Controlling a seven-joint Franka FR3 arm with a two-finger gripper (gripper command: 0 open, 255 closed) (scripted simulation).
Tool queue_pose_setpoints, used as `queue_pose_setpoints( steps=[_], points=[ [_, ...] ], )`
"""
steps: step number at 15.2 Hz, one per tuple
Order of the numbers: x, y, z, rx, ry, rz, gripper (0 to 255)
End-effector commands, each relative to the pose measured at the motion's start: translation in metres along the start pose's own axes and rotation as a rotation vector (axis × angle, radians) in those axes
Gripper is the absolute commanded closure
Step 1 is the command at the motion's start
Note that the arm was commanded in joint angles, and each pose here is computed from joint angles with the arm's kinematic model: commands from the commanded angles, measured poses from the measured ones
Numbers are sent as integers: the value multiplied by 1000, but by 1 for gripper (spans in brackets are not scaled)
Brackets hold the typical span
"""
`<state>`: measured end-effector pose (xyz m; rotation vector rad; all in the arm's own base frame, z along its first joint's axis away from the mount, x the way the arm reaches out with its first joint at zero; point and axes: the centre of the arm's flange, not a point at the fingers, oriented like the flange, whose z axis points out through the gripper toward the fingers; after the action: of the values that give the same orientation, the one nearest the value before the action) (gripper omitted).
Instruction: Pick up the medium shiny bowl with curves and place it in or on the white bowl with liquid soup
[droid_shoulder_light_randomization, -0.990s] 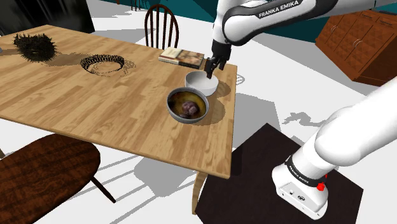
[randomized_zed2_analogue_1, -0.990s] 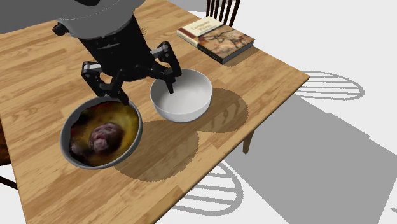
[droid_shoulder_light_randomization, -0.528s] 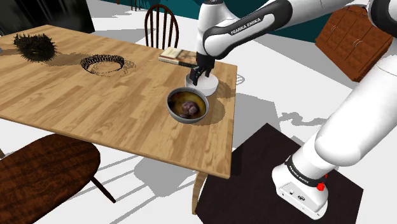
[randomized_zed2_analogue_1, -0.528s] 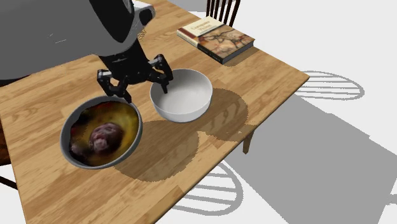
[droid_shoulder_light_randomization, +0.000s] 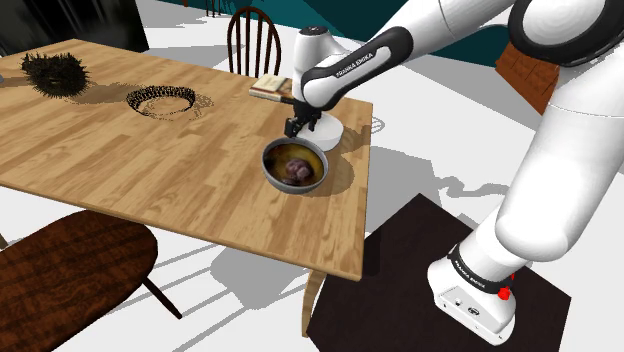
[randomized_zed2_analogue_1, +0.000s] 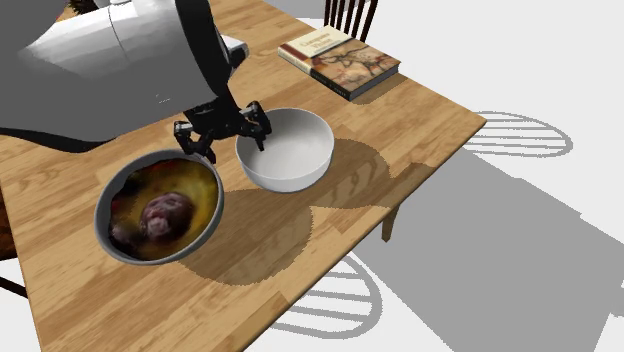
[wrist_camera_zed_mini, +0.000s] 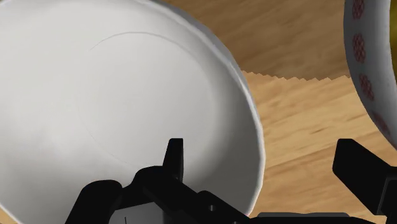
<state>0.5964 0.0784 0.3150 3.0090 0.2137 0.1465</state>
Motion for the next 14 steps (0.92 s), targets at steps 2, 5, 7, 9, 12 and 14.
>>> queue_pose_setpoints(
  steps=[2, 5, 7, 9, 12, 14],
  points=[
    [1, 1, 17, 0, -3, -1, 0],
    [1, 1, 25, 0, -3, -1, 0],
    [1, 1, 25, 0, -3, -1, 0],
    [1, 1, 25, 0, -3, -1, 0],
    [1, 1, 25, 0, -3, -1, 0],
    [-1, 0, 27, 0, -3, -1, 255]
  ],
)
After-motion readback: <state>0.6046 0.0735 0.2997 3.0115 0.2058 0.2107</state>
